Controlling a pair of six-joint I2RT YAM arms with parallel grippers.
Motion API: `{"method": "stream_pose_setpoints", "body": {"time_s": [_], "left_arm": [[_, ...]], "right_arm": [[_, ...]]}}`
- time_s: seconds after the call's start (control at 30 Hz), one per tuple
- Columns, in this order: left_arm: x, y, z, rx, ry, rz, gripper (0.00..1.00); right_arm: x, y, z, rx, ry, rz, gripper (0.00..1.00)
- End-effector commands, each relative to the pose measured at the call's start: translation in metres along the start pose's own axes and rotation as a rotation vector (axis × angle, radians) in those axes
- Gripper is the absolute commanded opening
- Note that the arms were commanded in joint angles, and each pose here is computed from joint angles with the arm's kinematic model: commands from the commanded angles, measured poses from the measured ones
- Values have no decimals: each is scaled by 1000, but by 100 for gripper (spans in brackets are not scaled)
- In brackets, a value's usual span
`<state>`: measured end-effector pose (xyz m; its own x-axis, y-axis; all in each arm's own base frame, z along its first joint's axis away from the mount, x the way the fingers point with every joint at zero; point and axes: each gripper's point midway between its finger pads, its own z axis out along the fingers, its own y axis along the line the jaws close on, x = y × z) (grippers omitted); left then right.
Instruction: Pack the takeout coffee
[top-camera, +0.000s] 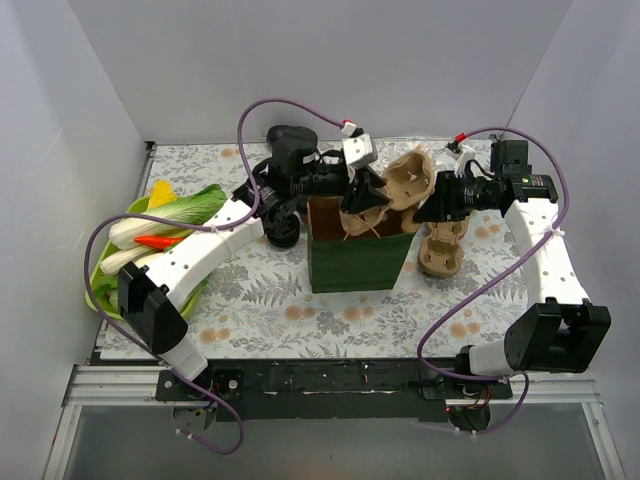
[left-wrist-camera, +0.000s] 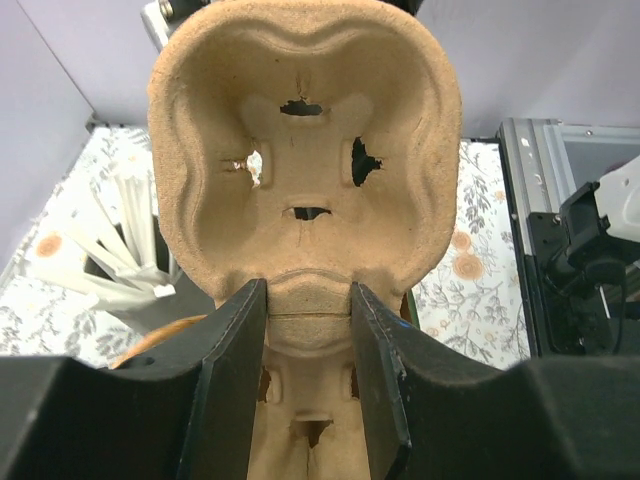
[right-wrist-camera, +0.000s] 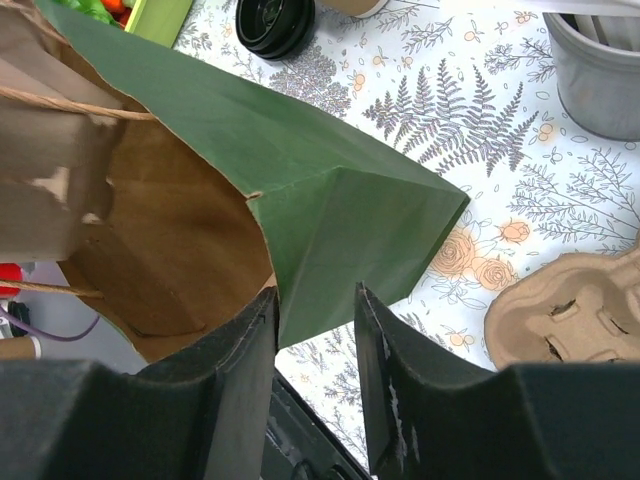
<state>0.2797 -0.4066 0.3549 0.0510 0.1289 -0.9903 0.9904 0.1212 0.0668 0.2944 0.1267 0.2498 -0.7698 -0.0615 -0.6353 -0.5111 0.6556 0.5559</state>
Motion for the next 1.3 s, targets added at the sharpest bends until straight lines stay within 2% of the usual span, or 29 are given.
{"method": "stream_pose_setpoints", "body": {"time_s": [0.0, 0.37, 0.5, 0.73, 1.03, 1.27], "left_arm": [[-19, 3, -6, 4, 23, 36, 0], [14, 5, -12, -4, 154, 61, 0], [18, 7, -13, 2, 186, 79, 0], [30, 8, -20, 4, 270, 98, 0], [23, 5, -20, 16, 281, 41, 0], [17, -1, -19, 76, 282, 70, 0]], "right_arm": [[-18, 14, -8, -23, -48, -48, 42], [-20, 20, -9, -48, -68, -45, 40], [-21, 23, -10, -54, -73, -55, 32], [-29, 28, -16, -50, -96, -73, 30], [-41, 33, -19, -48, -127, -76, 28], [-44, 25, -12, -52, -128, -60, 29]]}}
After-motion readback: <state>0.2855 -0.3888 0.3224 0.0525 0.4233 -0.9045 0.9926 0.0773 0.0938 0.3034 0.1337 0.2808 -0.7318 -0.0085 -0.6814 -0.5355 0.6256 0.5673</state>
